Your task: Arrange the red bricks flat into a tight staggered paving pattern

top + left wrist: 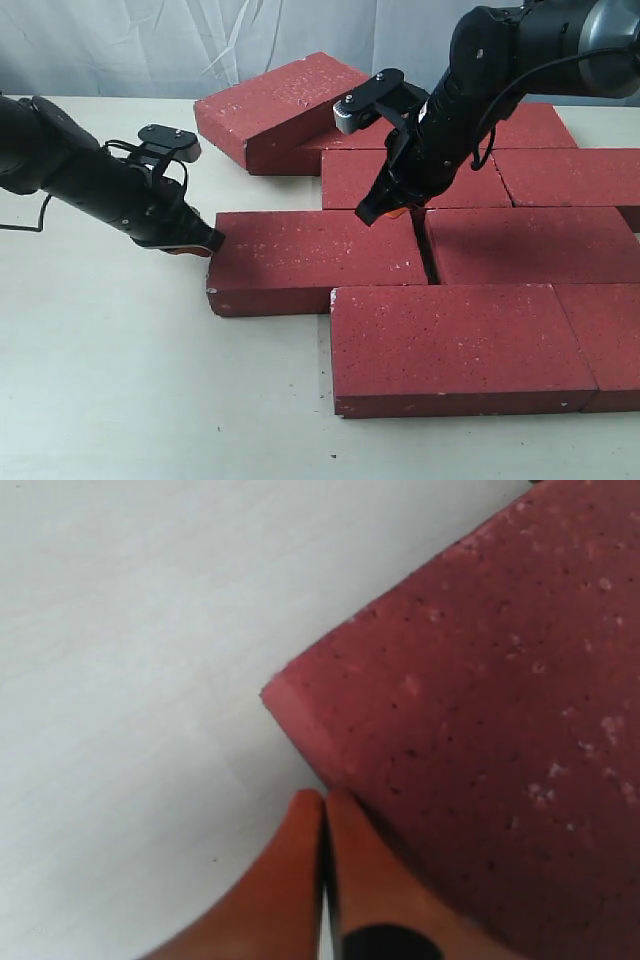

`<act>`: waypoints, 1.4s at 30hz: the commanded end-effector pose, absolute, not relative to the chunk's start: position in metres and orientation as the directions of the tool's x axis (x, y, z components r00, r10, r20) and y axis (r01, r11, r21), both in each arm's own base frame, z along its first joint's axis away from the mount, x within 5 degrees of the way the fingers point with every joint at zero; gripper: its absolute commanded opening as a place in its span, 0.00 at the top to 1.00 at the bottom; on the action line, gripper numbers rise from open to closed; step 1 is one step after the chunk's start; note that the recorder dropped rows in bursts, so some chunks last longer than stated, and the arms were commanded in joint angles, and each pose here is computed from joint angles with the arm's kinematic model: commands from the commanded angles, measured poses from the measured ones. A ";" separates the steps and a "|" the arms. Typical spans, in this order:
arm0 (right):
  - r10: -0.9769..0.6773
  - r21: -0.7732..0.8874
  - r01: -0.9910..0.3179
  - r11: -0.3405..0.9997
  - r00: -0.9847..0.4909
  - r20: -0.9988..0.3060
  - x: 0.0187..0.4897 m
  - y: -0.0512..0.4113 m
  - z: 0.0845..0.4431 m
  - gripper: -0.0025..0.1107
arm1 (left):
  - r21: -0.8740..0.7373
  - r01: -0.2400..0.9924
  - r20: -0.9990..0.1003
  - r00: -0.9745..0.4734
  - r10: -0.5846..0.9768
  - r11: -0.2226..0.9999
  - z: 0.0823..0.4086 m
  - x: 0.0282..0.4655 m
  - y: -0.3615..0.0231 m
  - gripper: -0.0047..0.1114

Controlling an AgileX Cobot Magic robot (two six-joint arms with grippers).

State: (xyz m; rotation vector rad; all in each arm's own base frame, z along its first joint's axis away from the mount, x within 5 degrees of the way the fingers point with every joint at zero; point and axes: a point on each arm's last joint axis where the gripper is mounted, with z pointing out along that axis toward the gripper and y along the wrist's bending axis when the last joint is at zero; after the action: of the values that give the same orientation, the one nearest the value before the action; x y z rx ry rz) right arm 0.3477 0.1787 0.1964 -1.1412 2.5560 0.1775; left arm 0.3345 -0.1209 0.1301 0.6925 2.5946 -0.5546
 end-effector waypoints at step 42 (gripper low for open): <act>-0.691 -0.027 -0.735 0.677 -0.623 -0.366 0.348 0.176 0.199 0.97 | -0.228 0.539 -0.460 -0.793 0.398 0.811 0.141 0.351 -0.117 0.96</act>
State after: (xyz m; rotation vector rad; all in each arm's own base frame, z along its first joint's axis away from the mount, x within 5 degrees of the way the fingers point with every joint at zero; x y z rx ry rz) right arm 0.3481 0.1789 0.1966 -1.1371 2.5517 0.1784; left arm 0.3518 -0.1221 0.1379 0.7042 2.5821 -0.4702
